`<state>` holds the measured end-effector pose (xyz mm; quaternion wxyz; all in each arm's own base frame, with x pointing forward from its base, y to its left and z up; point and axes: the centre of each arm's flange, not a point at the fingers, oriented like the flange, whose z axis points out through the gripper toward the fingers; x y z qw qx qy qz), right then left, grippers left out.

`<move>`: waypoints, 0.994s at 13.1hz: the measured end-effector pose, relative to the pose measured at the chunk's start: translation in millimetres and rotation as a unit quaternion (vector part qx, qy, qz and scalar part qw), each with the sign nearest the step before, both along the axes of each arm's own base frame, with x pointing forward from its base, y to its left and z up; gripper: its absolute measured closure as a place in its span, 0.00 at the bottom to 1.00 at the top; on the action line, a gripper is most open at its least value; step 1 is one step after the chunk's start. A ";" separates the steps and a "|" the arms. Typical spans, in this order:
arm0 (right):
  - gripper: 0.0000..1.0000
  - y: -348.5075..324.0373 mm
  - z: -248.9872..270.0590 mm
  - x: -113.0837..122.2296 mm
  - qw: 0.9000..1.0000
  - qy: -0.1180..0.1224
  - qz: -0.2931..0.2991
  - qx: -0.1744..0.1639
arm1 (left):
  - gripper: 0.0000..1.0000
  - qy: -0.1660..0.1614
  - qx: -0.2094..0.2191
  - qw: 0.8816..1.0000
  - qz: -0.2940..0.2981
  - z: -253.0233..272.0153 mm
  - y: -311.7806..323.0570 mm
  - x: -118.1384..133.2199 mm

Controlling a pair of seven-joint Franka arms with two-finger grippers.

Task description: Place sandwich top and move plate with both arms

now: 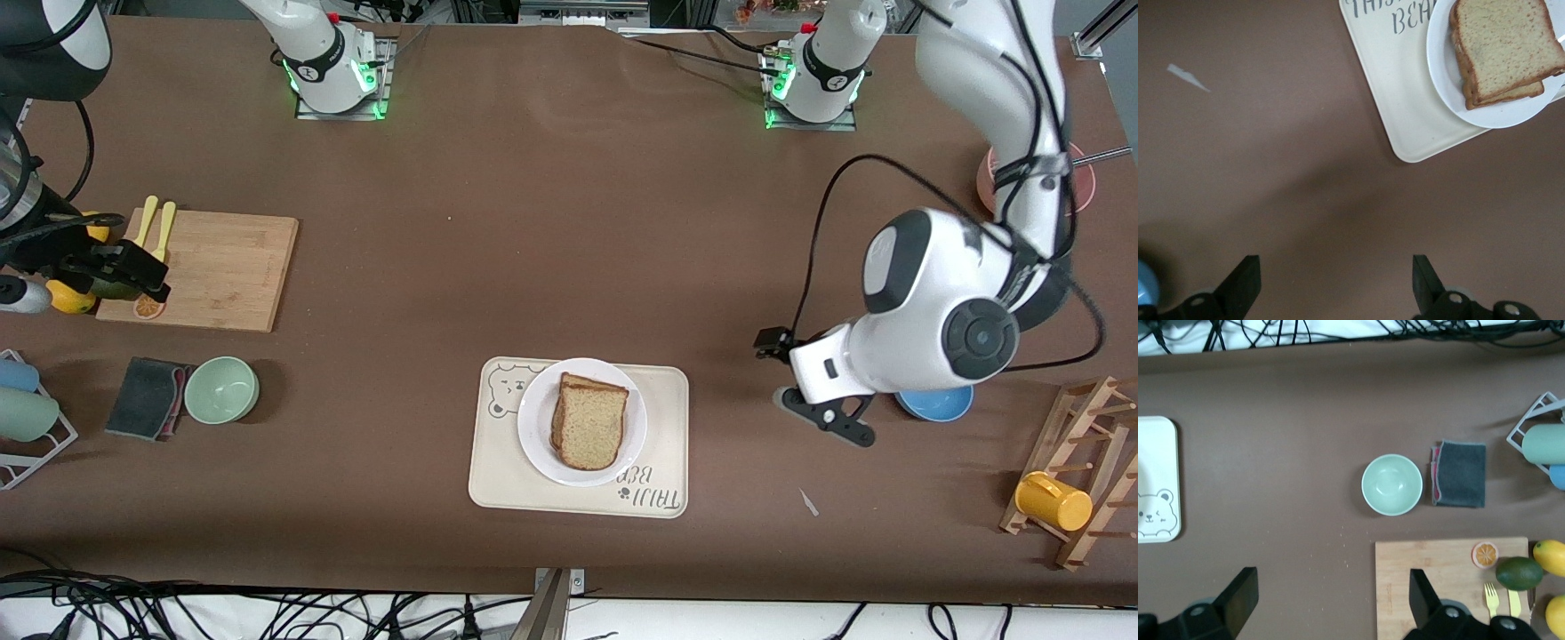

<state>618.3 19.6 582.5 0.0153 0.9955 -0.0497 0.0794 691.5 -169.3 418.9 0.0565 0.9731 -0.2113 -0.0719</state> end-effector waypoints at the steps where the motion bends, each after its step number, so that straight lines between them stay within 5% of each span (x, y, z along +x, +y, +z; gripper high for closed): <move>1: 0.00 -0.1 -0.3 2.2 1.000 -0.007 0.000 0.001 | 0.00 0.001 0.017 1.000 0.002 22.3 4.3 -8.1; 7: 0.00 -4.2 -26.8 5.6 0.999 0.036 -0.003 -0.001 | 0.00 -0.005 0.042 0.998 0.041 127.6 25.0 -58.8; 13: 0.00 -8.9 -23.7 0.5 0.998 0.051 -0.014 0.029 | 0.00 -0.002 0.044 0.994 0.104 124.8 76.3 -105.0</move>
